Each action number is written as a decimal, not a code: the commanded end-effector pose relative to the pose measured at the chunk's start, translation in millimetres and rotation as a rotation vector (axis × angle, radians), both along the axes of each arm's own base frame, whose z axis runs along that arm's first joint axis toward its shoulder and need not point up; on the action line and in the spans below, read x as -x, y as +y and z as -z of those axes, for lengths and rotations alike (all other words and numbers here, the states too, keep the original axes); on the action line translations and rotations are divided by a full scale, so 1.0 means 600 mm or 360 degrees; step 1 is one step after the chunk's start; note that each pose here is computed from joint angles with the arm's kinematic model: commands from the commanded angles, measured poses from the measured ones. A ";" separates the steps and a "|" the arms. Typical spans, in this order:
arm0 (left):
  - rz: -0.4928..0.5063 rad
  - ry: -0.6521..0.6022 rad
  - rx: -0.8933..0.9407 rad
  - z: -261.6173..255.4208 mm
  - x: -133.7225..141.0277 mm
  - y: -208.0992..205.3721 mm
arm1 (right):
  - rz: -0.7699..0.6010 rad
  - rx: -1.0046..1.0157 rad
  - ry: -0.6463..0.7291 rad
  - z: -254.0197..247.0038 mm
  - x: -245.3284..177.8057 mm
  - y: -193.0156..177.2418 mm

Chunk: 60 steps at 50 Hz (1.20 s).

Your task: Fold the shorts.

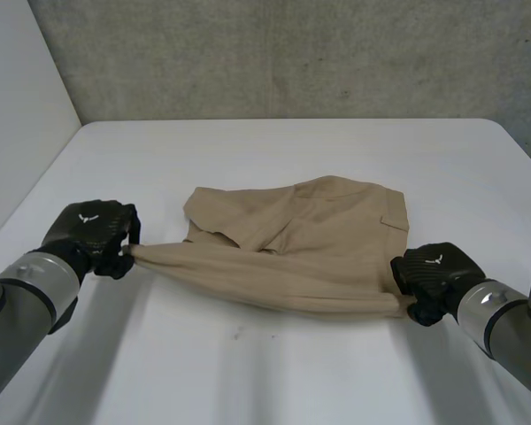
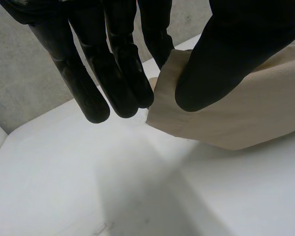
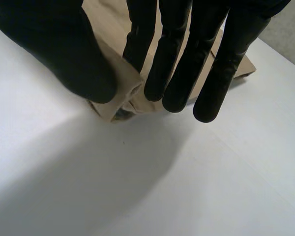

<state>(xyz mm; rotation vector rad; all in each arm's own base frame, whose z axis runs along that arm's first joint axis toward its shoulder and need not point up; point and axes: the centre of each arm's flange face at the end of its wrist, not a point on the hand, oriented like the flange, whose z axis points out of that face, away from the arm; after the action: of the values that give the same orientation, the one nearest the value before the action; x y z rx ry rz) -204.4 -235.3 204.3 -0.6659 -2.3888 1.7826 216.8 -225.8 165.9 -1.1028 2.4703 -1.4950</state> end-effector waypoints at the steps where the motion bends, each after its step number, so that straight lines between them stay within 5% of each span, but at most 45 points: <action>1: 0.0010 -0.0004 -0.0018 0.003 0.002 0.006 | -0.0043 -0.0001 -0.0031 0.003 -0.004 0.005; 12: 0.0034 0.0007 0.0051 -0.052 -0.003 0.045 | -0.0062 0.0258 -0.0049 -0.102 0.006 0.036; 22: 0.0027 0.0145 0.0554 -0.212 -0.021 0.107 | -0.0035 0.0917 -0.0094 -0.327 0.034 0.088; 32: 0.0037 0.0296 0.0818 -0.305 -0.023 0.127 | -0.0035 0.1050 -0.0124 -0.404 0.036 0.094; 47: 0.0020 0.0127 0.0221 -0.116 0.024 -0.030 | -0.0057 0.0407 0.0042 -0.197 -0.011 -0.073; 53: -0.0084 0.0147 0.0346 -0.130 0.043 -0.116 | 0.0071 0.0651 0.0009 -0.217 -0.020 -0.129; 60: -0.0199 0.0396 0.0786 -0.271 0.049 -0.145 | 0.0124 0.1271 -0.0307 -0.357 -0.066 -0.136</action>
<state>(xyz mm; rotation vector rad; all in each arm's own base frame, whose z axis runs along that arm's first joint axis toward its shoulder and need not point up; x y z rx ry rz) -231.6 -307.7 292.8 -0.5079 -2.1586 2.1112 236.0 -304.1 305.8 -1.0912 2.2013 -2.1418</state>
